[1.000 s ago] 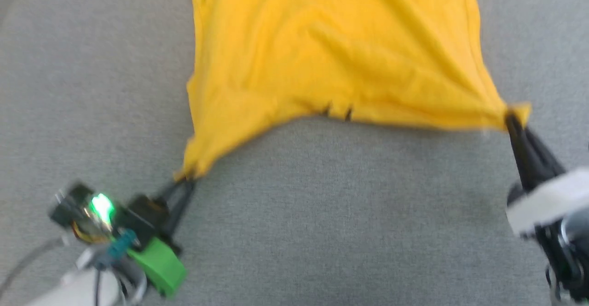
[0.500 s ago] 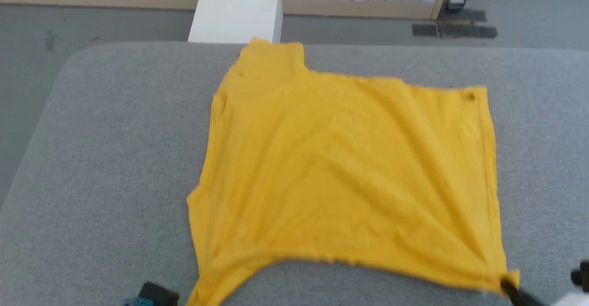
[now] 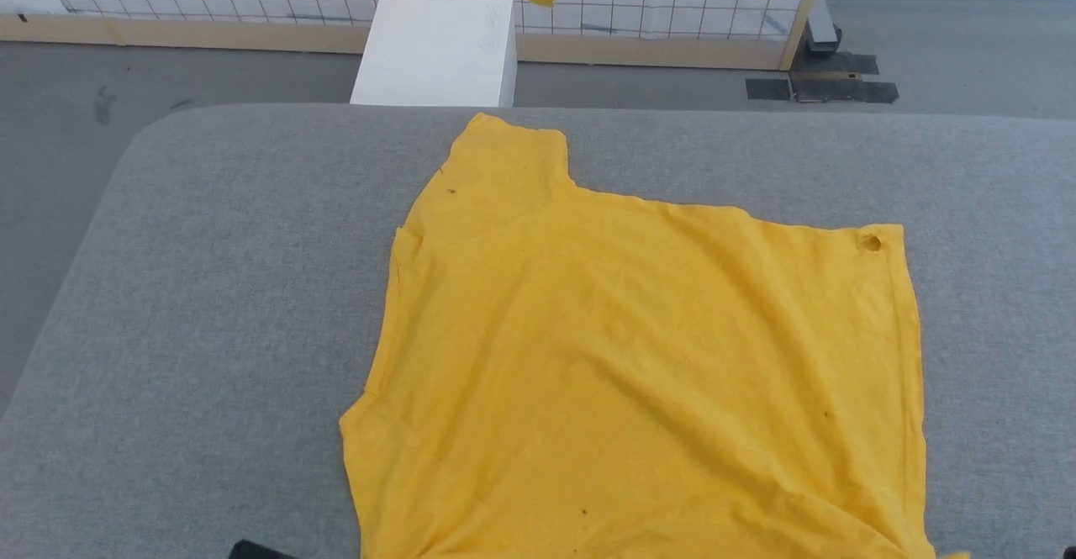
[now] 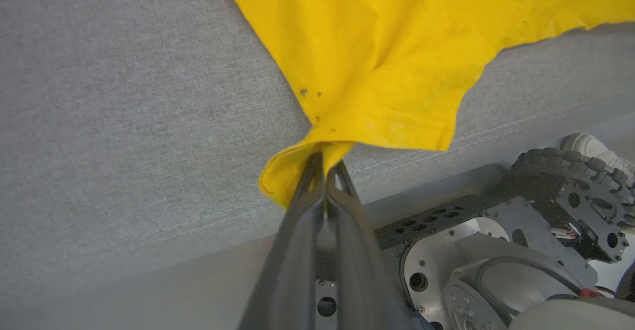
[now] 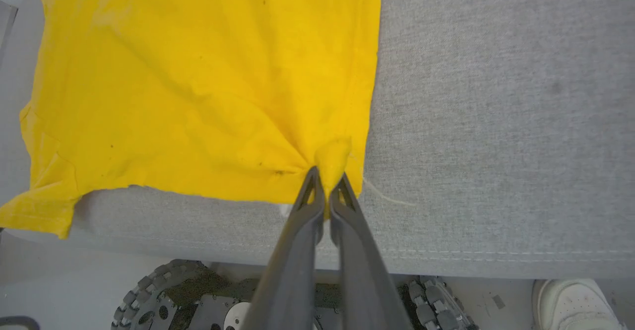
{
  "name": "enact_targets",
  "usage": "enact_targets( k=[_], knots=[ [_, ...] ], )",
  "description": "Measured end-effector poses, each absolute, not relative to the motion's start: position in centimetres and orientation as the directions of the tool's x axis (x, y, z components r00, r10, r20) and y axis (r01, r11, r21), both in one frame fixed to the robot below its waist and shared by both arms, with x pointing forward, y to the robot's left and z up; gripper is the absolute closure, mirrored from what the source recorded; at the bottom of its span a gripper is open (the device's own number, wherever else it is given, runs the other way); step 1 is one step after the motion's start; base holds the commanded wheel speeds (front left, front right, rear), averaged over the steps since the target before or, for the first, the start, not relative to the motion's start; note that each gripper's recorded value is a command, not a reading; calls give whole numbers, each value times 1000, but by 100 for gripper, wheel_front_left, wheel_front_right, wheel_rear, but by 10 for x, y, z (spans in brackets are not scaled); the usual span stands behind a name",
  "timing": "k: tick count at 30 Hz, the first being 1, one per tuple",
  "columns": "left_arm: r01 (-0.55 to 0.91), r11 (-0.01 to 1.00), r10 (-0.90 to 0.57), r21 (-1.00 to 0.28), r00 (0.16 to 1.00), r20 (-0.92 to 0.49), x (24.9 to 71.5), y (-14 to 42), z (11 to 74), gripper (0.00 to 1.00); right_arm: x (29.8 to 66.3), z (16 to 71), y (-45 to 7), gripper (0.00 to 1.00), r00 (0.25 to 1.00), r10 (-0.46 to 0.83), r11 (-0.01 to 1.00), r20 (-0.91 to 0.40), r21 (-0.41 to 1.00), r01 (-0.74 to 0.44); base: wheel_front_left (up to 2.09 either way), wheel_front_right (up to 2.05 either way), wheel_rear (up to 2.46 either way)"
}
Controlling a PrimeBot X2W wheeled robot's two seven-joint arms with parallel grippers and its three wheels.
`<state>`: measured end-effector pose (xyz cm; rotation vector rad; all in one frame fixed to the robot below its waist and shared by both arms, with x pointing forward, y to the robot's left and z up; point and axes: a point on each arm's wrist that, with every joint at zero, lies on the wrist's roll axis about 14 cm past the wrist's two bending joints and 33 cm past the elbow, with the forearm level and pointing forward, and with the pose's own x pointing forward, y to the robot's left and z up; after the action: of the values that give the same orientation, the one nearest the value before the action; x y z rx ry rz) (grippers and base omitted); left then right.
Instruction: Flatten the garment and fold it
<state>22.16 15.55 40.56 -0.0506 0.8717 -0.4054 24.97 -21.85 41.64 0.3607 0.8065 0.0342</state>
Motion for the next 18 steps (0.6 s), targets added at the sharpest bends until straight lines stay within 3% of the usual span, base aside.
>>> enact_targets(
  k=[10,18],
  knots=[
    [438,897,-385,-57,712,-587,287,155,442,100,307,447,-219,100,818,146,960,-557,279,19,0,0,0],
    [505,862,-418,32,746,-519,337,154,459,100,354,466,-222,100,877,139,975,-460,220,-39,0,0,0]
  ],
)
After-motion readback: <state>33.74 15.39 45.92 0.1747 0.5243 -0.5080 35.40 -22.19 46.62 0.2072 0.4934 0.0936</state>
